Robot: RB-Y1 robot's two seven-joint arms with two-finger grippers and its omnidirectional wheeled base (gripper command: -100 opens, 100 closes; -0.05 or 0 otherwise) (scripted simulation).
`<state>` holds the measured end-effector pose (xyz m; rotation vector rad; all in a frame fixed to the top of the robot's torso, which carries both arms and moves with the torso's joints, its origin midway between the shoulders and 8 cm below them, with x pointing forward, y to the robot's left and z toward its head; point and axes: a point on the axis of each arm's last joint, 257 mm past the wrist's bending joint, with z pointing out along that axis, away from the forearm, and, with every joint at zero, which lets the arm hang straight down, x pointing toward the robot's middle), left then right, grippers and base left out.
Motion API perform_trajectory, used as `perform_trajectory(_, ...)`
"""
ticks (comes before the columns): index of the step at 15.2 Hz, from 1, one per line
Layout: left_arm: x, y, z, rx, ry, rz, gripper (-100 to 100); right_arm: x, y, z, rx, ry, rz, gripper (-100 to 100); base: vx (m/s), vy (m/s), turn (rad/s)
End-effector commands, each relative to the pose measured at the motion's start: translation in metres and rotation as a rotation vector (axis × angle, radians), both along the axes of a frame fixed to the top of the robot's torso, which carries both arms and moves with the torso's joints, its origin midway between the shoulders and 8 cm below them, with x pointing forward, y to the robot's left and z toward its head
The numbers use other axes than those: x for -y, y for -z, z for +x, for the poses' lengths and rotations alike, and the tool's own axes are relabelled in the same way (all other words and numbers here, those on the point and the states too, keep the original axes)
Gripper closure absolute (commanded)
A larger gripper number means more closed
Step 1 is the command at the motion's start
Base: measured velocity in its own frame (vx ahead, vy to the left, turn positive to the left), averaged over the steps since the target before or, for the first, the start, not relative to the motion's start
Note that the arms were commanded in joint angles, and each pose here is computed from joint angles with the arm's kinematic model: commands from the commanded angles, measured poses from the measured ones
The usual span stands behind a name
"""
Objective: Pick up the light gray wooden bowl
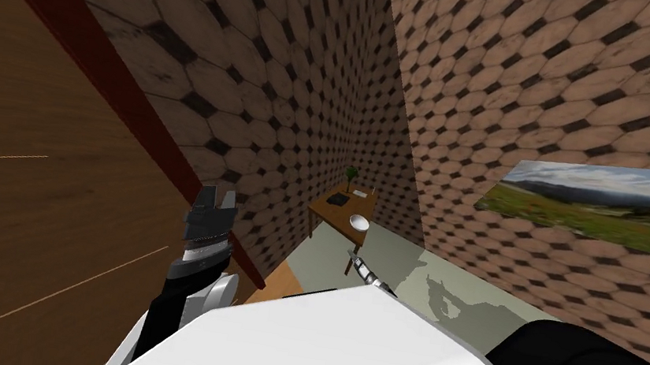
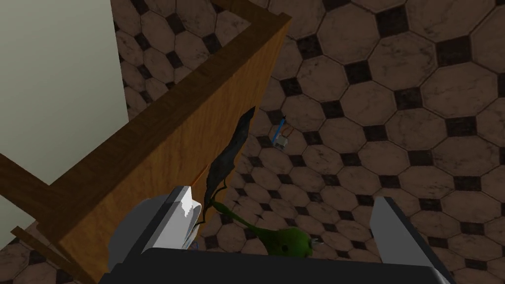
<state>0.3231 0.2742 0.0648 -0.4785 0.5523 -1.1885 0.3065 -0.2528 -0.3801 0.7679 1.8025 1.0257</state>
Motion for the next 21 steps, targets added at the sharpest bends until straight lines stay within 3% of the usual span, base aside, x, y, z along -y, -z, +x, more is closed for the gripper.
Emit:
perform_trajectory(1, 0.000, 0.000, 0.000, 0.000, 0.000, 0.000, 0, 0.010, 0.023, -0.015, -0.054, -0.015, -0.045, -100, 0.009, 0.055, 0.218)
perform_trajectory(2, 0.000, 0.000, 0.000, 0.000, 0.000, 0.000, 0, 0.015, 0.038, -0.029, -0.091, -0.049, -0.092, -100, 0.011, 0.071, 0.330)
perform_trajectory(4, 0.000, 0.000, 0.000, 0.000, 0.000, 0.000, 0, 0.024, 0.050, -0.036, -0.120, -0.039, -0.104, -100, 0.022, 0.058, 0.170)
perform_trajectory(5, 0.000, 0.000, 0.000, 0.000, 0.000, 0.000, 0, 0.030, 0.063, -0.050, -0.153, -0.075, -0.151, -100, 0.025, 0.056, 0.234)
perform_trajectory(8, 0.000, 0.000, 0.000, 0.000, 0.000, 0.000, 0, 0.041, 0.076, -0.059, -0.186, -0.063, -0.167, -100, 0.022, 0.041, 0.098)
perform_trajectory(9, 0.000, 0.000, 0.000, 0.000, 0.000, 0.000, 0, 0.052, 0.090, -0.076, -0.228, -0.095, -0.219, -100, 0.024, 0.046, 0.202)
perform_trajectory(10, 0.000, 0.000, 0.000, 0.000, 0.000, 0.000, 0, 0.061, 0.099, -0.083, -0.252, -0.086, -0.231, -100, 0.026, 0.056, 0.283)
perform_trajectory(11, 0.000, 0.000, 0.000, 0.000, 0.000, 0.000, 0, 0.073, 0.111, -0.100, -0.290, -0.118, -0.281, -100, 0.029, 0.075, 0.375)
perform_trajectory(12, 0.000, 0.000, 0.000, 0.000, 0.000, 0.000, 0, 0.084, 0.119, -0.109, -0.318, -0.109, -0.298, -100, 0.040, 0.079, 0.257)
perform_trajectory(15, 0.000, 0.000, 0.000, 0.000, 0.000, 0.000, 0, 0.126, 0.146, -0.153, -0.425, -0.157, -0.415, -100, 0.063, 0.089, 0.291)
perform_trajectory(18, 0.000, 0.000, 0.000, 0.000, 0.000, 0.000, 0, 0.139, 0.150, -0.161, -0.448, -0.152, -0.436, -100, 0.046, 0.043, 0.073)
perform_trajectory(19, 0.000, 0.000, 0.000, 0.000, 0.000, 0.000, 0, 0.159, 0.155, -0.178, -0.486, -0.182, -0.492, -100, 0.035, 0.033, 0.173)
perform_trajectory(21, 0.000, 0.000, 0.000, 0.000, 0.000, 0.000, 0, 0.164, 0.157, -0.182, -0.497, -0.177, -0.498, -100, 0.040, 0.027, 0.195)
